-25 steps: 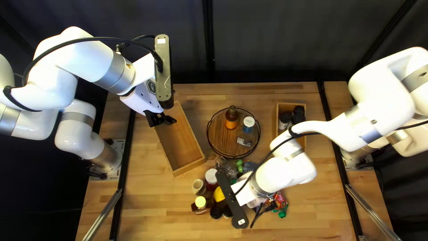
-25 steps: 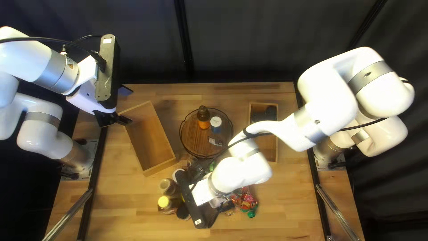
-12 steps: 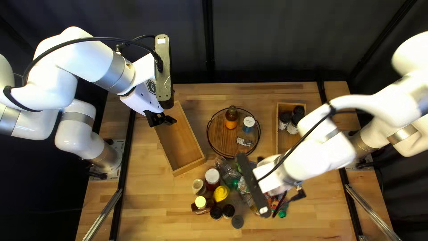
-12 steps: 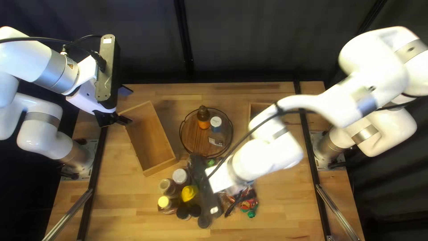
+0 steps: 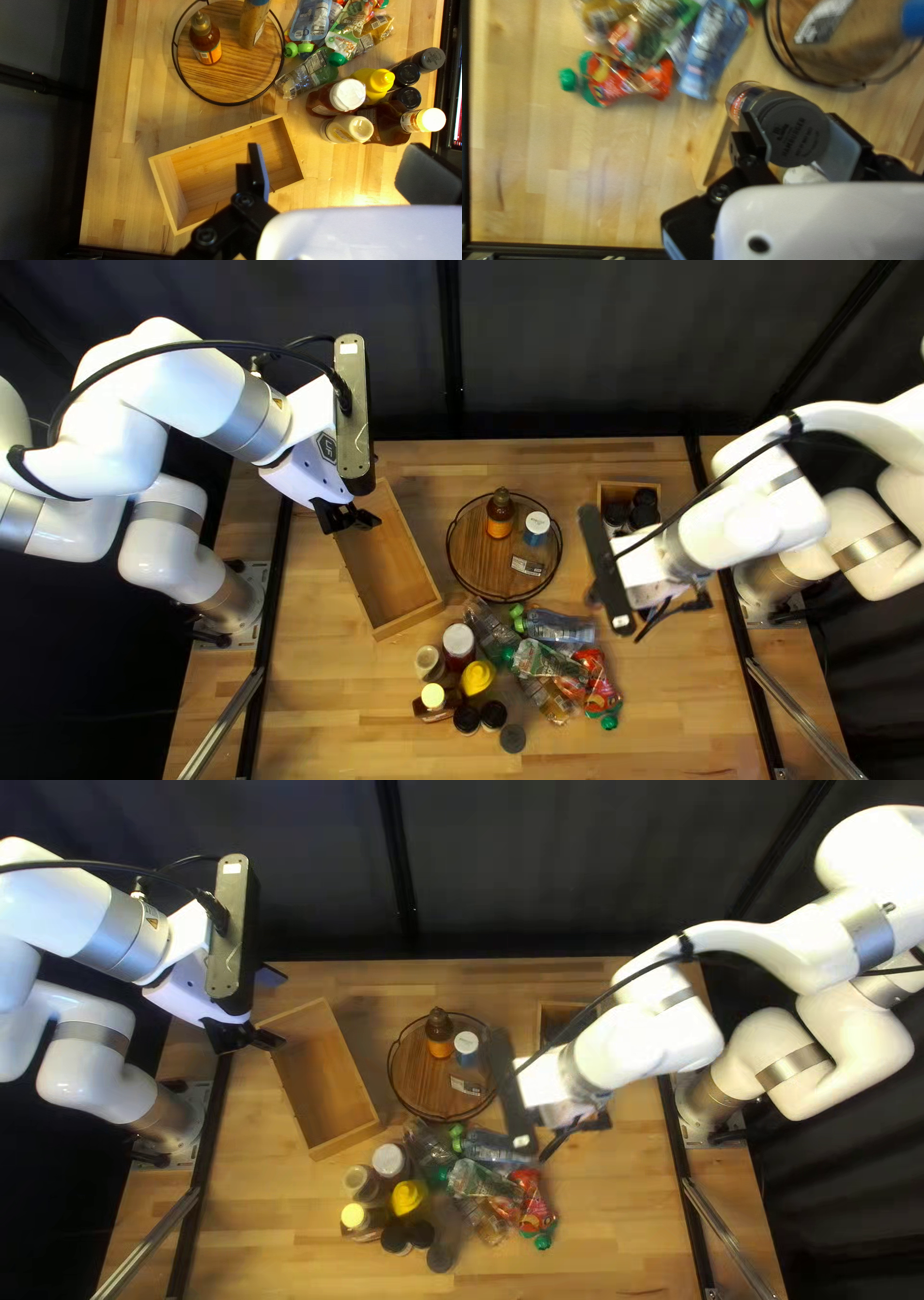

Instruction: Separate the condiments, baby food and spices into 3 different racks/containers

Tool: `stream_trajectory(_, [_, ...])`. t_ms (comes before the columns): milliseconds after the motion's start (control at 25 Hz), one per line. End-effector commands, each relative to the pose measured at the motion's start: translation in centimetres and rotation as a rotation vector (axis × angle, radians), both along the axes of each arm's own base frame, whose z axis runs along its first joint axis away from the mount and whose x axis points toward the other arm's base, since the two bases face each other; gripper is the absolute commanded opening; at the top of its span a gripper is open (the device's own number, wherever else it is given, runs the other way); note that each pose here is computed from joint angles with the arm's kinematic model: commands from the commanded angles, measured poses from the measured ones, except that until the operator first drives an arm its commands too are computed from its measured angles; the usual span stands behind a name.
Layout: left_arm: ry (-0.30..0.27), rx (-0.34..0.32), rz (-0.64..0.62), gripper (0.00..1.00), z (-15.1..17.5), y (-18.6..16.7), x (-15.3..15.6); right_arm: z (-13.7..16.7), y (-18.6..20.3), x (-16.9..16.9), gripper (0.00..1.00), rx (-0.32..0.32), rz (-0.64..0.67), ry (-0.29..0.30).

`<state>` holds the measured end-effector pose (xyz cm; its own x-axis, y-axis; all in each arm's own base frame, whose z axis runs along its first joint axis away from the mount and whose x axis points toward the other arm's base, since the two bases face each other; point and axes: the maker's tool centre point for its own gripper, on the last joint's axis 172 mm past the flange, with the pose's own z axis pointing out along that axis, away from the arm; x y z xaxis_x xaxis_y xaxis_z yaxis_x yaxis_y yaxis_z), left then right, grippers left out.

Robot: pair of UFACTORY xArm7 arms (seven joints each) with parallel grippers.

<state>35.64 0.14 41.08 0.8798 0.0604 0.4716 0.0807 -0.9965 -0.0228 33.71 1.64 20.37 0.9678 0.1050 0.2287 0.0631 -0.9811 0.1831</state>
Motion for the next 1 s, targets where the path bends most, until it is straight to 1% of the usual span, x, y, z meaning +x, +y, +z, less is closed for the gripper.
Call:
stream_trajectory(40, [0.000,0.000,0.000,1.00,0.0,0.0,0.0,-2.2,-2.3,-2.3,0.01,-0.002,-0.064,-0.011])
stream_trajectory(160, [0.000,0.000,0.000,1.00,0.0,0.0,0.0,-3.9,-3.9,-3.2,0.01,0.006,-0.096,-0.023])
stream_trajectory(440, [0.000,0.000,0.000,1.00,0.0,0.0,0.0,-6.2,-5.6,-3.6,0.03,0.028,-0.132,-0.039])
stream_trajectory(520, [0.000,0.000,0.000,1.00,0.0,0.0,0.0,-6.5,-5.6,-3.6,0.04,0.032,-0.137,-0.041])
stream_trajectory(640, [0.000,0.000,0.000,1.00,0.0,0.0,0.0,-7.0,-5.5,-3.7,0.09,0.038,-0.143,-0.045])
stream_trajectory(760, [0.000,0.000,0.000,1.00,0.0,0.0,0.0,-7.2,-5.5,-3.6,0.12,0.043,-0.142,-0.046])
stream_trajectory(1000, [0.000,0.000,0.000,1.00,0.0,0.0,0.0,-7.6,-4.9,-3.1,0.13,0.053,-0.132,-0.046])
